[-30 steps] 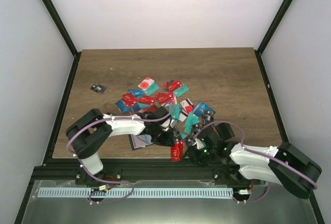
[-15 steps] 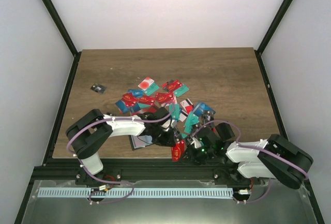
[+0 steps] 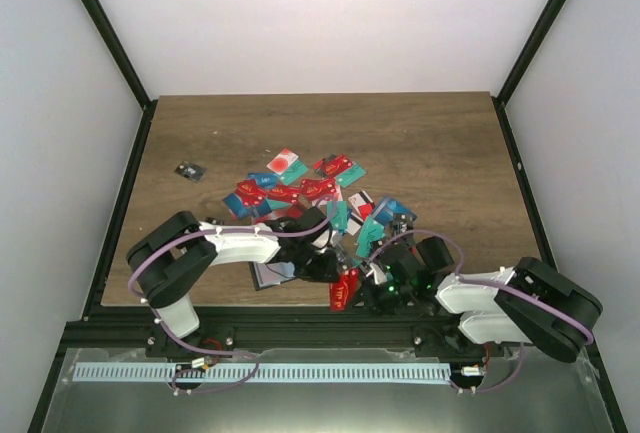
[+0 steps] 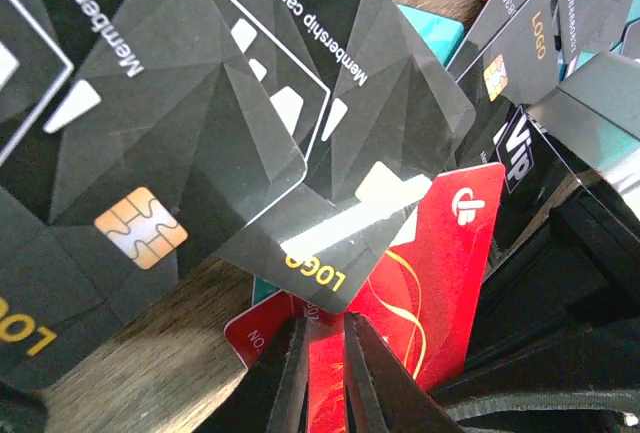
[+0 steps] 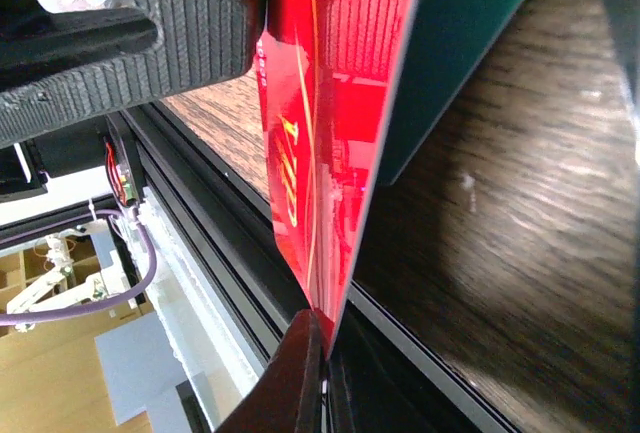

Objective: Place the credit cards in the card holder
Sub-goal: Pick up the credit card from the center of the board, then insert the credit card into the card holder.

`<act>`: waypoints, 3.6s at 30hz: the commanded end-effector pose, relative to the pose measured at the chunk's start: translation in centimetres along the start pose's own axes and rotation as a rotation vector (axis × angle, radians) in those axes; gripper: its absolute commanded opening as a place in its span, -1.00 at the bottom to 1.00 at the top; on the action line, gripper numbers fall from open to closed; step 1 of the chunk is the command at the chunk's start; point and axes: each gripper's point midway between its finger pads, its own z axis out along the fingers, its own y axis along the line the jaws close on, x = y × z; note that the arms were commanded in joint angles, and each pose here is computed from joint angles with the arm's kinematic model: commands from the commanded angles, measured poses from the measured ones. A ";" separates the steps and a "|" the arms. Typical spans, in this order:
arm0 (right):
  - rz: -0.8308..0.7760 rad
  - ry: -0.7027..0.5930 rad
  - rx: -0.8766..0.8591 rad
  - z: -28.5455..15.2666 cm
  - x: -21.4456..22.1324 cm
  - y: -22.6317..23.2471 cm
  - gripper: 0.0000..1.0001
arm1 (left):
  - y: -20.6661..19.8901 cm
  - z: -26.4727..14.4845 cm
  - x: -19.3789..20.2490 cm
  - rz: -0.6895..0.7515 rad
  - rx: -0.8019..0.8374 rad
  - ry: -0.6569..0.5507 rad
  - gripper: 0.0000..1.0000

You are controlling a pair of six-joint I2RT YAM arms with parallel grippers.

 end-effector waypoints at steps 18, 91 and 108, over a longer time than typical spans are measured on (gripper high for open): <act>-0.121 -0.021 -0.108 -5.3 -1.3 6.7 -0.99 | -5.1 -14.6 -2.8 -0.031 -0.034 -0.376 -0.22; -0.205 -0.332 -0.132 -13.3 -13.4 9.2 0.88 | -1.6 -16.8 -10.5 0.046 -0.143 -0.465 -0.92; -0.572 -0.275 -0.508 -18.2 -10.3 20.5 0.45 | -12.0 -25.4 -7.5 0.126 0.545 -0.599 -0.92</act>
